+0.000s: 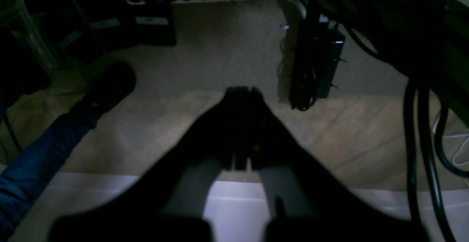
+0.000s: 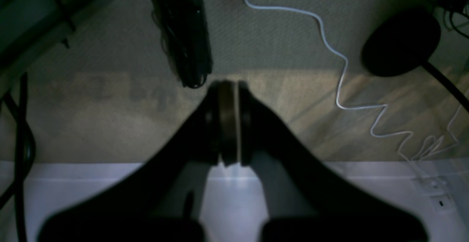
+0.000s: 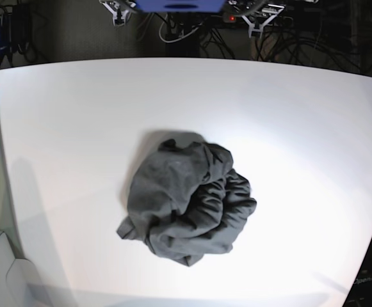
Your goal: Layout the t-shirt on the table in an organized manner, then fold the t-shirt properly
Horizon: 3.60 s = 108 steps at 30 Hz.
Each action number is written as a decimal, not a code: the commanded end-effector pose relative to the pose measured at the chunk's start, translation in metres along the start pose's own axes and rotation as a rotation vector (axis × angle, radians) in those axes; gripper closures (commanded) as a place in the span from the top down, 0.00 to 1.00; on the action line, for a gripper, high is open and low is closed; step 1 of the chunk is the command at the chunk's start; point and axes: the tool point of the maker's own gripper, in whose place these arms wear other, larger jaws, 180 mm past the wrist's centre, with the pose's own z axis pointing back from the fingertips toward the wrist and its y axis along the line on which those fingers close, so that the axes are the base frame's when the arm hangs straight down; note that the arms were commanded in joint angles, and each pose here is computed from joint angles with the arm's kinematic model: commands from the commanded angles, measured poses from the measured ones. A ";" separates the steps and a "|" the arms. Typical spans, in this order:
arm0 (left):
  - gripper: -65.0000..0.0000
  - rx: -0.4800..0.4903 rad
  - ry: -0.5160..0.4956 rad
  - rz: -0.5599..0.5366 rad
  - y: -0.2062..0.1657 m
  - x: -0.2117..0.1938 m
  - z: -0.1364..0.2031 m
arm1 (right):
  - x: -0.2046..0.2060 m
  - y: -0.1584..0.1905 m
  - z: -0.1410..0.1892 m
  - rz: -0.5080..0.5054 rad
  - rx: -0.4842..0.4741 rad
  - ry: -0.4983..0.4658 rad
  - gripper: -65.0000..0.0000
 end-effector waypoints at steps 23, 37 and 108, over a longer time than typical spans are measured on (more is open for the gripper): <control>0.01 0.001 0.002 -0.004 0.001 -0.002 0.000 | 0.001 0.003 0.000 -0.005 0.011 -0.003 0.00; 0.01 0.001 0.002 -0.003 0.001 -0.002 0.000 | 0.001 0.003 0.000 -0.005 0.011 -0.003 0.00; 0.00 -0.002 -0.146 -0.017 0.006 -0.004 0.014 | -0.001 -0.001 0.004 -0.005 0.004 -0.067 0.00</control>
